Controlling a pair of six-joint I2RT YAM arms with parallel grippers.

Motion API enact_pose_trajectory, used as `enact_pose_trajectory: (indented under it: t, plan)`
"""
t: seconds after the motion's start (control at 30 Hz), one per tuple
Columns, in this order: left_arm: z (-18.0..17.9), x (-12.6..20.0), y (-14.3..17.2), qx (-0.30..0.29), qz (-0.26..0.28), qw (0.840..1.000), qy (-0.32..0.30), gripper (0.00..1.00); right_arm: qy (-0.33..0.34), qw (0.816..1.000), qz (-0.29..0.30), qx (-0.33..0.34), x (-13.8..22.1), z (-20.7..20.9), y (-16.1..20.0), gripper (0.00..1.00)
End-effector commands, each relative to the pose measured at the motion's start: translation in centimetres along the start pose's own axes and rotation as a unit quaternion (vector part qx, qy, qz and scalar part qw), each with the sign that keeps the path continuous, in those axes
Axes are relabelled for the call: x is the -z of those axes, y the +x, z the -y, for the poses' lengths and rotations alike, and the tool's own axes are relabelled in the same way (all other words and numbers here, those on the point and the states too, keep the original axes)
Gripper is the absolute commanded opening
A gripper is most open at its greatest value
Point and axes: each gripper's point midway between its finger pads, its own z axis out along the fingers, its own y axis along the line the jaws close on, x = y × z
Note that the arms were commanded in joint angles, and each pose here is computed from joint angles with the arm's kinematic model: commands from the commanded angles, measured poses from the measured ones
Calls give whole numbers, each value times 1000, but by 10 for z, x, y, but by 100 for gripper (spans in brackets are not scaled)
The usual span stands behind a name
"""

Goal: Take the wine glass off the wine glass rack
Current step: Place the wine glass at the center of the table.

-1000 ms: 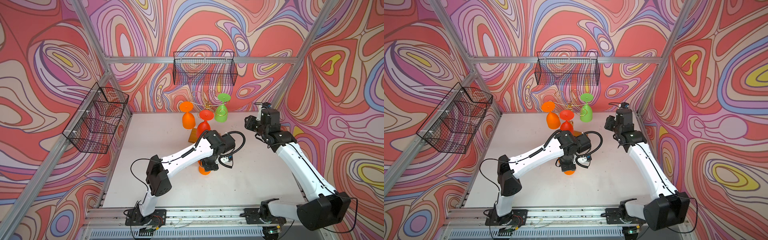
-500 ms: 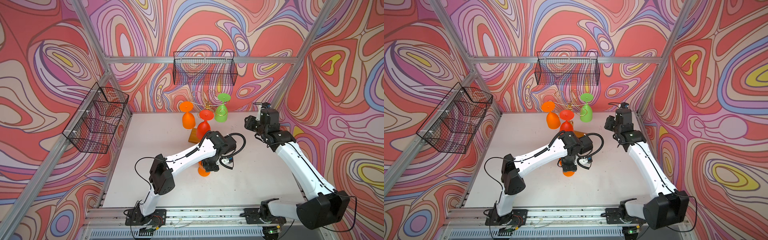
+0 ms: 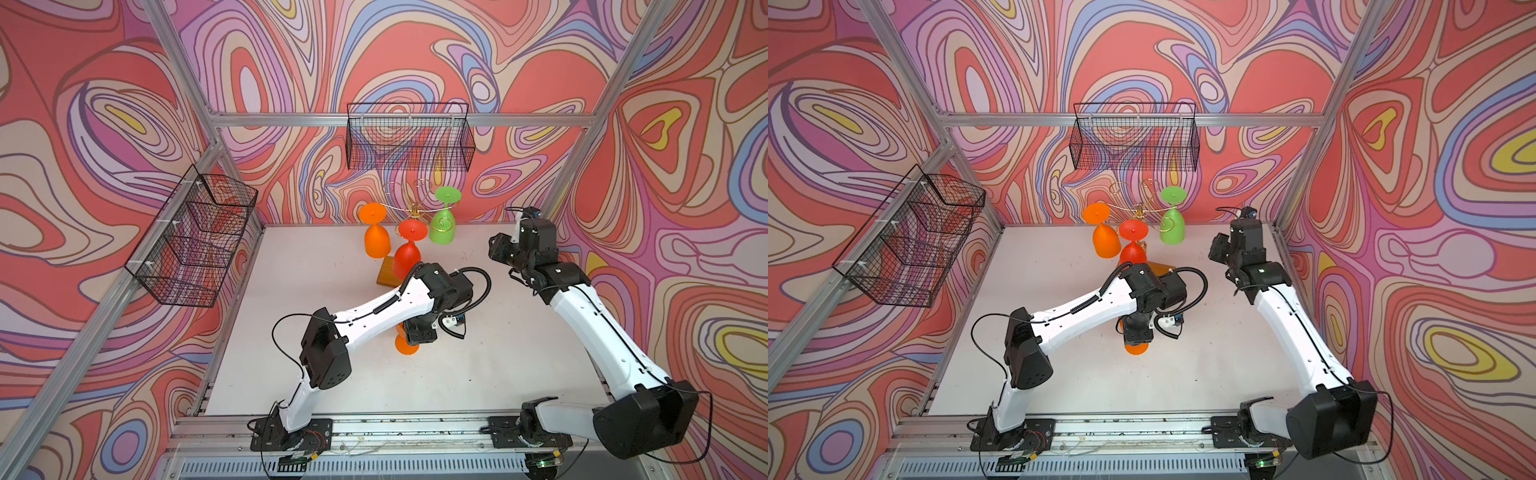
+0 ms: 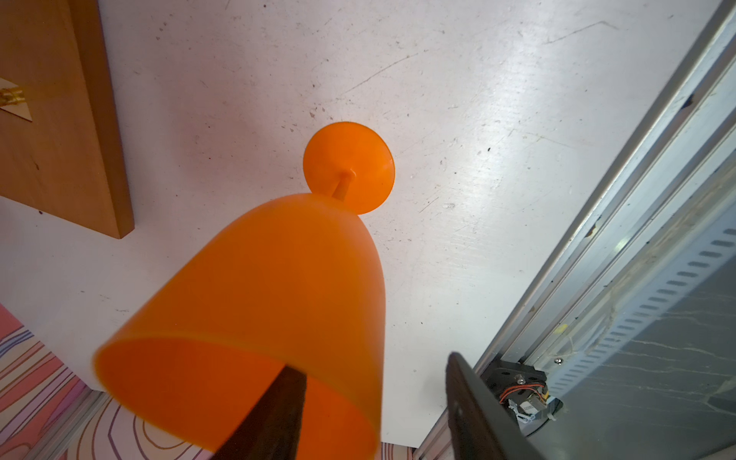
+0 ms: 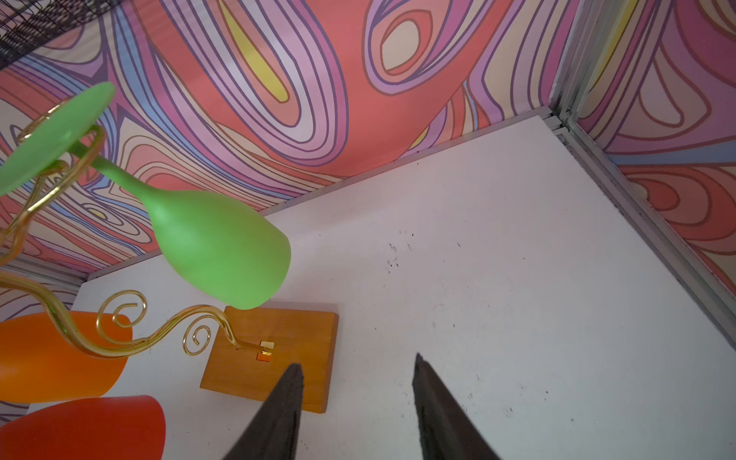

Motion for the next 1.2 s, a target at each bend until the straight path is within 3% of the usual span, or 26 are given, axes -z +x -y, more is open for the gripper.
enact_pose_trajectory:
  t: [0.0,0.27,0.43,0.6,0.77,0.93,1.03,1.17]
  plan:
    - [-7,22,5,5,23,999,-27,72,7,1000,-4,3,-3,4,5,47]
    - [-17,68,7,19,99,993,-61,96,5,1000,-4,3,-4,3,6,47]
    - [-20,96,14,34,146,986,-78,99,4,1000,-3,2,-4,2,4,47]
    - [-17,150,22,49,257,961,-84,100,0,1000,-2,1,-4,0,3,47]
    - [-21,209,44,72,393,907,-134,99,-15,1000,-1,-4,-5,-5,2,47]
    - [-36,246,72,116,494,834,-216,95,-61,998,0,-23,-6,-21,-1,47]
    - [-46,256,88,150,531,792,-259,93,-100,994,5,-37,-5,-34,-4,47]
    - [-59,258,108,195,551,751,-307,92,-155,986,11,-66,-5,-50,-15,46]
